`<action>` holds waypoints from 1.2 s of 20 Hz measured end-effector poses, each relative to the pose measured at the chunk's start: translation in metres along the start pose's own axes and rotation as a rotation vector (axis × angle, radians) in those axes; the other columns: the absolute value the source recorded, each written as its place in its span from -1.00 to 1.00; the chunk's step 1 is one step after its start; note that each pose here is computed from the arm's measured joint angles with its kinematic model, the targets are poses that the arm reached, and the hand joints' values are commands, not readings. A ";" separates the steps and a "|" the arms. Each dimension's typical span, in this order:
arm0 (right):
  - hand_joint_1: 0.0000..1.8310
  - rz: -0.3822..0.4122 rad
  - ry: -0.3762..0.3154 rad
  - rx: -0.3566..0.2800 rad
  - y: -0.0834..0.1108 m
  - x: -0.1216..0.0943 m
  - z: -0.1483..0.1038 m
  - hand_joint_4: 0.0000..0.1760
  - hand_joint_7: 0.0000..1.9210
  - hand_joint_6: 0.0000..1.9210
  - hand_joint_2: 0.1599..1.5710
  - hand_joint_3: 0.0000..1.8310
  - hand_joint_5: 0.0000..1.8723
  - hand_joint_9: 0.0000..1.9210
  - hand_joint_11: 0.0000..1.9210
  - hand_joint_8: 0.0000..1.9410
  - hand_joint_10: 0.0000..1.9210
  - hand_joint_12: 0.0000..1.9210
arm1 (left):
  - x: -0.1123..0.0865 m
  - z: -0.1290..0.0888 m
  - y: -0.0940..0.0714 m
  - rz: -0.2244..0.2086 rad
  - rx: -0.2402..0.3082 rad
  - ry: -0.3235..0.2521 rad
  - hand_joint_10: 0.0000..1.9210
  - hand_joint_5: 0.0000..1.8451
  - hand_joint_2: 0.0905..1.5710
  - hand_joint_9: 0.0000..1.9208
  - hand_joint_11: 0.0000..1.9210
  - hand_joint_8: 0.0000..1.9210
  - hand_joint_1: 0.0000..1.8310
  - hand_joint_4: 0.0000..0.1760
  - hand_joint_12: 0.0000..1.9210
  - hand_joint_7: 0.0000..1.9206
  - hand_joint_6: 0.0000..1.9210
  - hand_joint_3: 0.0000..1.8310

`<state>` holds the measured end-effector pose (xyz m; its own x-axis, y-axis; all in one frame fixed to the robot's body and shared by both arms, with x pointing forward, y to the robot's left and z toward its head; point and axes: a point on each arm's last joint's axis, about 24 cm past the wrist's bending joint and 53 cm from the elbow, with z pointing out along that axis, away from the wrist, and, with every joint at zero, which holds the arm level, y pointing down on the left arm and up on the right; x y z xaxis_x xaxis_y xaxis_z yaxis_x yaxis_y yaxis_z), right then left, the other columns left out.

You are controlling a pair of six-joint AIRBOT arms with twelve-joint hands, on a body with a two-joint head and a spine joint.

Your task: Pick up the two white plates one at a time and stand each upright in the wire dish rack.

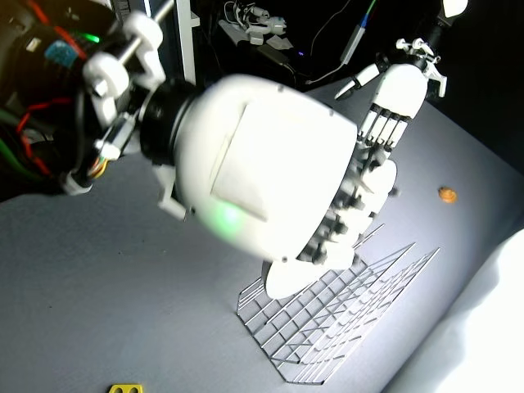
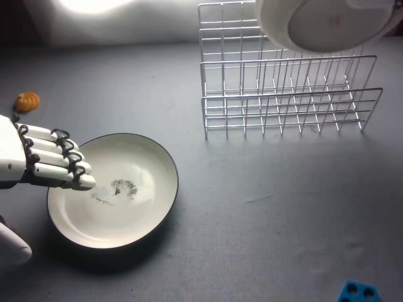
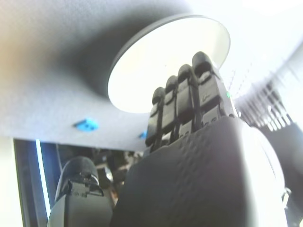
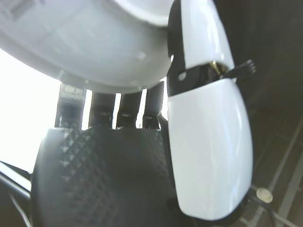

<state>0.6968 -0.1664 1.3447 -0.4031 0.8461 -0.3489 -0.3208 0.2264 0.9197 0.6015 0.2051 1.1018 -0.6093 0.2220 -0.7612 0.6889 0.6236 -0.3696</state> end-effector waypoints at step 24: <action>0.51 0.098 0.020 0.121 -0.031 -0.014 0.044 -1.00 0.09 0.11 0.32 -1.00 -0.04 0.05 -0.14 -0.17 0.10 0.14 | 0.007 0.005 0.021 0.023 -0.057 0.016 -1.00 -0.89 0.28 -0.90 -1.00 -1.00 -1.00 -1.00 -0.76 -0.89 -1.00 -1.00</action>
<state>0.7502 -0.1636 1.3289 -0.4448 0.8573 -0.2593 -0.1745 0.2010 0.9639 0.6139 0.2155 1.0863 -0.6004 0.2482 -0.7602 0.6795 0.6597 -0.3212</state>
